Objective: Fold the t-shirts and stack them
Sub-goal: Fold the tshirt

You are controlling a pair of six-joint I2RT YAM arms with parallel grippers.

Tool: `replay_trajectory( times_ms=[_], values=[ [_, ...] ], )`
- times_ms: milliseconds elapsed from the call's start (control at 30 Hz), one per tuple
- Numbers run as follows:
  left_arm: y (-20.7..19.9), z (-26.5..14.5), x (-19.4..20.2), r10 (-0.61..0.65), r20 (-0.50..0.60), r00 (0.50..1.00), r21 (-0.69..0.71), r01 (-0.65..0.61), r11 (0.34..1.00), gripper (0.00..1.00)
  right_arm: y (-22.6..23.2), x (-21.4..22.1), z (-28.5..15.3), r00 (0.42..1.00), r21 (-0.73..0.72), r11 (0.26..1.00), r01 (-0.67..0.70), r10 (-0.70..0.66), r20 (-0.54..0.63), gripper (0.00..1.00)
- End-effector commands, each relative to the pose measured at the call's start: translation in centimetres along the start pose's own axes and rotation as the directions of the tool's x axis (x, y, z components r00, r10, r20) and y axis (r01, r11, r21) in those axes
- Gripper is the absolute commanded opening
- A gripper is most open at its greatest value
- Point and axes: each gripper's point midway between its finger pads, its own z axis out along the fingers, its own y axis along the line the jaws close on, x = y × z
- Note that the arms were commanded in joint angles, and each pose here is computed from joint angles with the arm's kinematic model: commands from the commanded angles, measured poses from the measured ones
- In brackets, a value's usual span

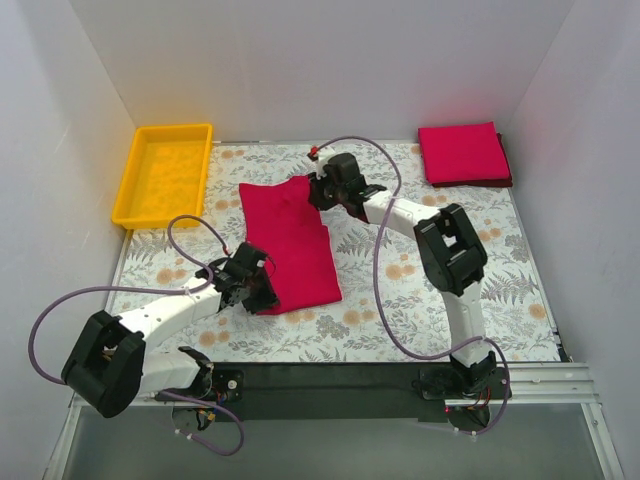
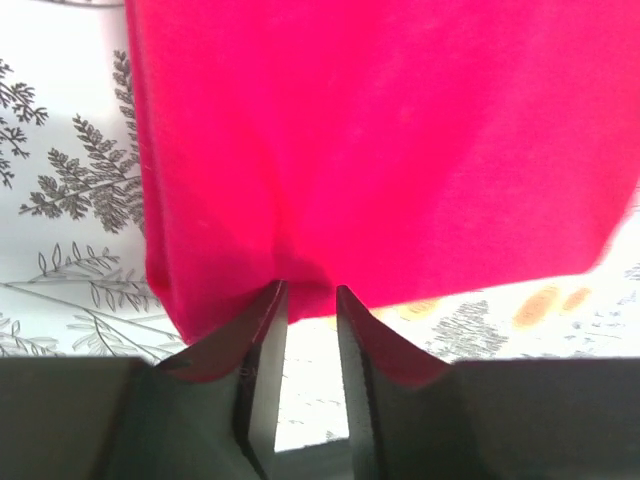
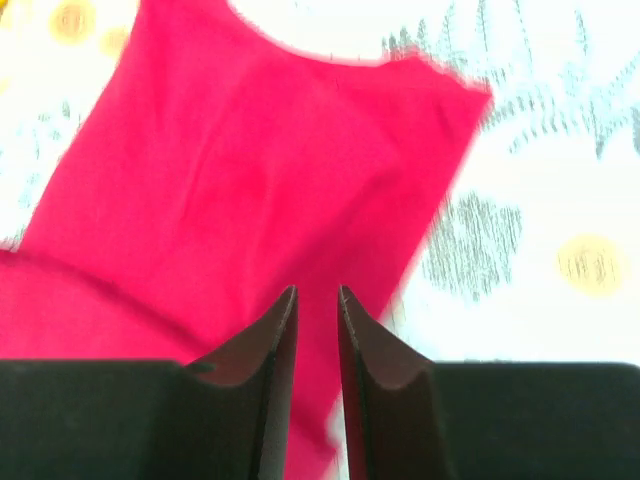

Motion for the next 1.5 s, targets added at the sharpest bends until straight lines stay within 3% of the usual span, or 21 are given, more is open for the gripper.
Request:
replay_trajectory(
  times_ms=[0, 67, 167, 400, 600, 900, 1067, 1333, 1467],
  values=[
    [-2.4, -2.7, -2.8, -0.016, 0.093, 0.996, 0.046, 0.012, 0.999, 0.27, 3.2, -3.0, -5.8, 0.997, -0.151, 0.987, -0.057, 0.066, 0.051, 0.3],
    [-3.4, -4.1, -4.3, -0.041, 0.152, 0.987, 0.07, 0.031, 0.997, 0.31, 4.5, 0.5, -7.7, 0.991, -0.21, 0.968, -0.134, 0.13, -0.033, 0.32],
    [-3.5, -5.0, -5.0, -0.069, 0.192, 0.979, 0.079, 0.055, 0.995, 0.32, 7.4, 1.4, -11.4, 0.974, -0.323, 0.919, -0.228, 0.214, -0.079, 0.33],
    [0.5, -2.6, -3.9, -0.114, 0.192, 0.975, -0.041, 0.124, 0.991, 0.26, 11.3, 9.2, -16.3, 0.907, -0.459, 0.785, -0.416, 0.321, -0.273, 0.33],
    [5.2, -0.6, -1.2, -0.178, 0.12, 0.977, -0.197, 0.199, 0.96, 0.23, 11.2, 17.0, -16.3, 0.828, -0.4, 0.752, -0.524, 0.339, -0.447, 0.33],
    [7.2, 0.2, 0.5, -0.244, 0.062, 0.968, -0.219, 0.252, 0.943, 0.22, 5.7, 24.2, -18.2, 0.681, -0.117, 0.739, -0.664, 0.533, -0.502, 0.31],
    [6.4, 0.2, 1.4, -0.239, -0.018, 0.971, -0.208, 0.23, 0.951, 0.24, 5.0, 23.4, -19.3, 0.698, -0.141, 0.734, -0.664, 0.541, -0.469, 0.31],
    [0.3, -4.8, -5.2, -0.217, 0.165, 0.962, 0.005, 0.219, 0.976, 0.47, 5.4, 12.8, -18.5, 0.812, -0.328, 0.746, -0.58, 0.498, -0.304, 0.32],
    [-1.8, -5.5, -10.3, -0.22, 0.278, 0.935, 0.116, 0.195, 0.974, 0.48, 4.7, 8.3, -16.1, 0.835, -0.366, 0.75, -0.55, 0.491, -0.248, 0.32]
  ],
)
